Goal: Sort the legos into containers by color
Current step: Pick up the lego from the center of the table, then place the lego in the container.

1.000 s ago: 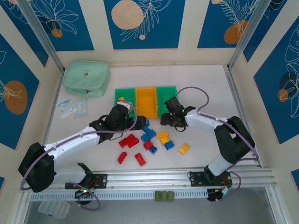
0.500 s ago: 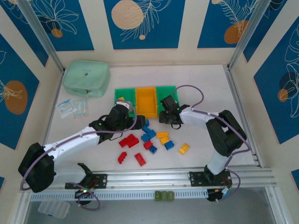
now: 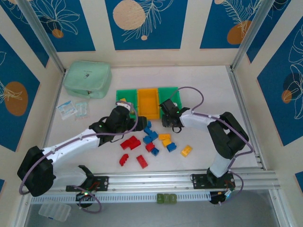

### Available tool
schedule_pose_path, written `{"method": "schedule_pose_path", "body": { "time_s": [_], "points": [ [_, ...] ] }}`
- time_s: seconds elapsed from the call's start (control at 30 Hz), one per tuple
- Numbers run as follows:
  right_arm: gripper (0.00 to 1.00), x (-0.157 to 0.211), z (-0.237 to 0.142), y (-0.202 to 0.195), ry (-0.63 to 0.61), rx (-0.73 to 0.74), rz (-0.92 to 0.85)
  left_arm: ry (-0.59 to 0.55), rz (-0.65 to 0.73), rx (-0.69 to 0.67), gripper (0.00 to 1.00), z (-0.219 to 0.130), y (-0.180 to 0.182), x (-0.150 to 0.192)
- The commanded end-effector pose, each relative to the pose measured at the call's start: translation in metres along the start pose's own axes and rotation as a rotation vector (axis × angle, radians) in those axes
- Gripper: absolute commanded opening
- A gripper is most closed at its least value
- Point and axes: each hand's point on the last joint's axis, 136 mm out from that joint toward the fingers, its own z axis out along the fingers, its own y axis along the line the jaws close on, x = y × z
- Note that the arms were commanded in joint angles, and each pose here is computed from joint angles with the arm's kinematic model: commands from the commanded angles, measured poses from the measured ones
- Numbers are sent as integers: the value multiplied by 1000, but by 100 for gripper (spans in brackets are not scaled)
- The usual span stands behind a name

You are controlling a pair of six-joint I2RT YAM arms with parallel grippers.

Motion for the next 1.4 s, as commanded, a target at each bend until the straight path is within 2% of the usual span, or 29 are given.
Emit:
{"method": "schedule_pose_path", "body": {
  "time_s": [0.0, 0.27, 0.53, 0.83, 1.07, 1.2, 1.37],
  "points": [
    [33, -2, -24, -4, -37, 28, -24, -45, -3, 10, 99, -12, -5, -11],
    [31, -6, -74, 19, -113, -39, -73, -52, -1, -39, 99, -21, 9, -9],
    [32, -40, -102, 96, -180, -209, -195, -60, -8, -132, 99, -42, 35, -1],
    [32, -80, -73, 181, -179, -322, -291, -85, -30, -219, 99, -74, 63, 8],
    [33, -116, -31, 216, -189, -316, -339, -98, -45, -250, 99, -83, 75, 14],
    [45, -136, -14, 219, -174, -300, -331, -106, -48, -251, 99, -85, 76, 13],
    [58, -145, -36, 221, -201, -322, -341, -106, -43, -249, 99, -85, 74, 11]
  ]
}}
